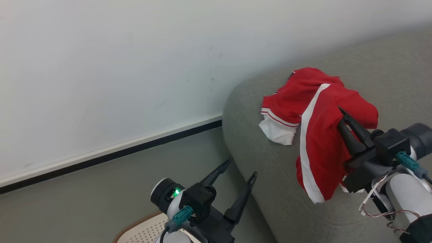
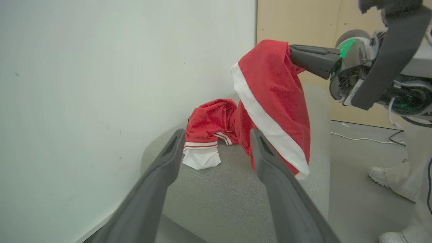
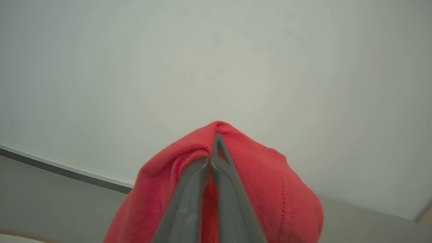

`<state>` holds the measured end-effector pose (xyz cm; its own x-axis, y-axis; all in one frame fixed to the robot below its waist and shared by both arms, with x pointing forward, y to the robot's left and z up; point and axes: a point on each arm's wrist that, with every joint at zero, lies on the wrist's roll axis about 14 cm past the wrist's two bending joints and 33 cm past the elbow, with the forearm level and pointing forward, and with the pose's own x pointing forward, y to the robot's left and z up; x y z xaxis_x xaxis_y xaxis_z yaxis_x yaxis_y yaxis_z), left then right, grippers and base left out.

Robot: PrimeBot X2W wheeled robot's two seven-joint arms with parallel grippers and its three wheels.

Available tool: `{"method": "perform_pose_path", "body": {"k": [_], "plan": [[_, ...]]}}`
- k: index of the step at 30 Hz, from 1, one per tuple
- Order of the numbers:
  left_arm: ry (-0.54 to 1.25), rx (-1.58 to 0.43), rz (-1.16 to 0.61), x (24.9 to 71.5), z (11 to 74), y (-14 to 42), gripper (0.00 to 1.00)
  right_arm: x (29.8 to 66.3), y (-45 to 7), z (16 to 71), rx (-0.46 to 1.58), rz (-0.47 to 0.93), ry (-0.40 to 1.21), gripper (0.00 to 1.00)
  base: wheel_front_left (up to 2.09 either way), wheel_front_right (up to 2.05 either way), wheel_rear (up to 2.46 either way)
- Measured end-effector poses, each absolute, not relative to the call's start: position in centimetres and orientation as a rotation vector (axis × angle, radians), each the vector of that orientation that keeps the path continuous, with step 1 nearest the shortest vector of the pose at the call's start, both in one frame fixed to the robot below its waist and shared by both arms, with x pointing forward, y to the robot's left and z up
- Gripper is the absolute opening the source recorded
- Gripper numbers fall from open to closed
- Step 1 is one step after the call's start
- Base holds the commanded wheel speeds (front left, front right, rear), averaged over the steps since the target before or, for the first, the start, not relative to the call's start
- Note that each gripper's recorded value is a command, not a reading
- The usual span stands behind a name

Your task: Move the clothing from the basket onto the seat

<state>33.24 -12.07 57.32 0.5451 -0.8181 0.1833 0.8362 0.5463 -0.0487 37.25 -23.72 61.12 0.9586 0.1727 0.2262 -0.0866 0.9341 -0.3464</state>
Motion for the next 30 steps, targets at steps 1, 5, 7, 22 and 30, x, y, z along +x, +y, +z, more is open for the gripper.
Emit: {"method": "perform_pose_path", "body": {"k": [1, 5, 7, 22, 30], "plan": [[-0.139, -0.139, -1.001, 33.0, 57.2, -12.6, 1.00, 36.9, -24.4, 61.2, -0.343, 0.117, -0.252, 0.00, 0.00, 0.00, 0.00], [-0.123, -0.145, -1.059, 32.2, 56.8, -14.4, 1.00, 35.4, -26.6, 61.3, -0.365, 0.059, -0.232, 0.00, 0.00, 0.00, 0.00], [-0.115, -0.148, -1.090, 31.7, 56.6, -15.3, 1.00, 34.8, -27.4, 61.4, -0.373, 0.036, -0.223, 0.00, 0.00, 0.00, 0.00], [-0.054, -0.193, -1.191, 31.6, 54.7, -17.9, 1.00, 37.0, -33.1, 64.6, -0.429, -0.090, -0.180, 0.00, 0.00, 0.00, 0.00], [-0.051, -0.195, -1.139, 34.1, 53.8, -16.0, 1.00, 41.6, -37.3, 68.6, -0.456, -0.187, -0.177, 0.00, 0.00, 0.00, 0.00]]}}
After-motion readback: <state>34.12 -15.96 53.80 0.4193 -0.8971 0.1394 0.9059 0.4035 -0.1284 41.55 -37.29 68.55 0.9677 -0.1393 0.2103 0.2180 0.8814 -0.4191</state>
